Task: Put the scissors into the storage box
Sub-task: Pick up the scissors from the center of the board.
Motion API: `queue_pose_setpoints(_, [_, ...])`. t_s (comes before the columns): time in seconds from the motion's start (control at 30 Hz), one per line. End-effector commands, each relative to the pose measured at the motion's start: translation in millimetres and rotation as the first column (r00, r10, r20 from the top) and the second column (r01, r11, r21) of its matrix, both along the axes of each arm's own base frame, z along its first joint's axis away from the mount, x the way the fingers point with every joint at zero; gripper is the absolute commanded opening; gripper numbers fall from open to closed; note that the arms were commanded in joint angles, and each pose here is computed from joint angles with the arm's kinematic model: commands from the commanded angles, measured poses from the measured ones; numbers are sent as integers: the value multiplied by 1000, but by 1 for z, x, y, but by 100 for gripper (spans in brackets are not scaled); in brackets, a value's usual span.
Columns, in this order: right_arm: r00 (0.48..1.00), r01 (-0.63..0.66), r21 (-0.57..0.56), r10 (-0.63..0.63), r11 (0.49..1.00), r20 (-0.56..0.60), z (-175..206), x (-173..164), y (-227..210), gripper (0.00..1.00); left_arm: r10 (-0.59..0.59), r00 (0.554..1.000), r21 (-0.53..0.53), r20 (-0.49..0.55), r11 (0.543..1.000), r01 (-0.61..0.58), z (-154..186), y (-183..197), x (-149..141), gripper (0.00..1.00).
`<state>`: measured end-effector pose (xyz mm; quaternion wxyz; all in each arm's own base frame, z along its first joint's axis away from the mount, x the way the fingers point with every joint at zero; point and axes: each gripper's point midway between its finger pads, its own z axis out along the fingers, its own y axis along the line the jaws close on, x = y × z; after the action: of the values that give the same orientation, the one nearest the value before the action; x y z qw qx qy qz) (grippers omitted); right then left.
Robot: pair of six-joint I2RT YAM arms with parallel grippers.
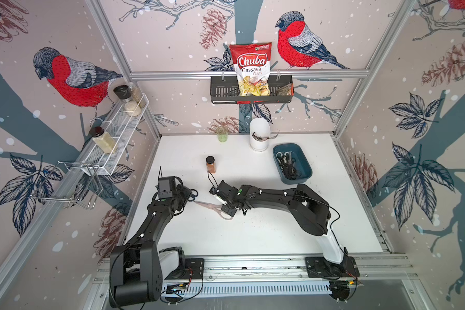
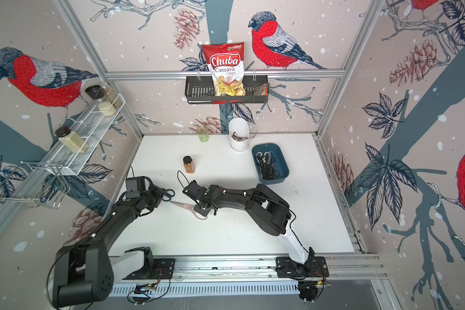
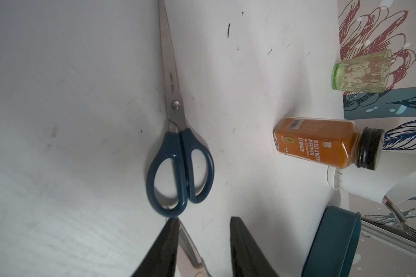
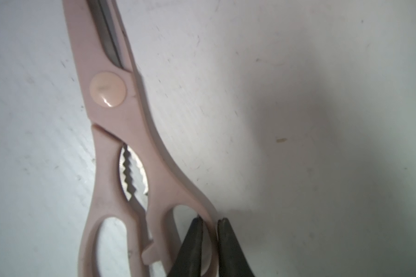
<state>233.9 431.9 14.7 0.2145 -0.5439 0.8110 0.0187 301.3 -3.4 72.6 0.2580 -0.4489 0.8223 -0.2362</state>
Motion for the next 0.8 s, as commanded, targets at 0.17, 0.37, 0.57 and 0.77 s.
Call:
queue_pose_setpoints(0.17, [1000, -18, -155, 15, 988, -20, -16, -9, -37, 0, -7, 1000, 12, 22, 1000, 7, 2, 1, 2, 40])
queue_pose_setpoints(0.37, [1000, -10, -102, 8, 995, -23, -5, -9, -40, 0, -7, 1000, 14, 27, 1000, 6, 4, 1, 2, 40])
queue_pose_setpoints(0.57, [994, 49, 57, -43, 997, -96, 22, -6, -44, 0, -19, 999, -9, 30, 1000, 20, 2, -3, 0, 41])
queue_pose_setpoints(0.77, [976, 196, 212, -171, 958, -132, 48, 13, -72, 0, -46, 997, -42, 58, 998, 49, 2, -11, 2, 41])
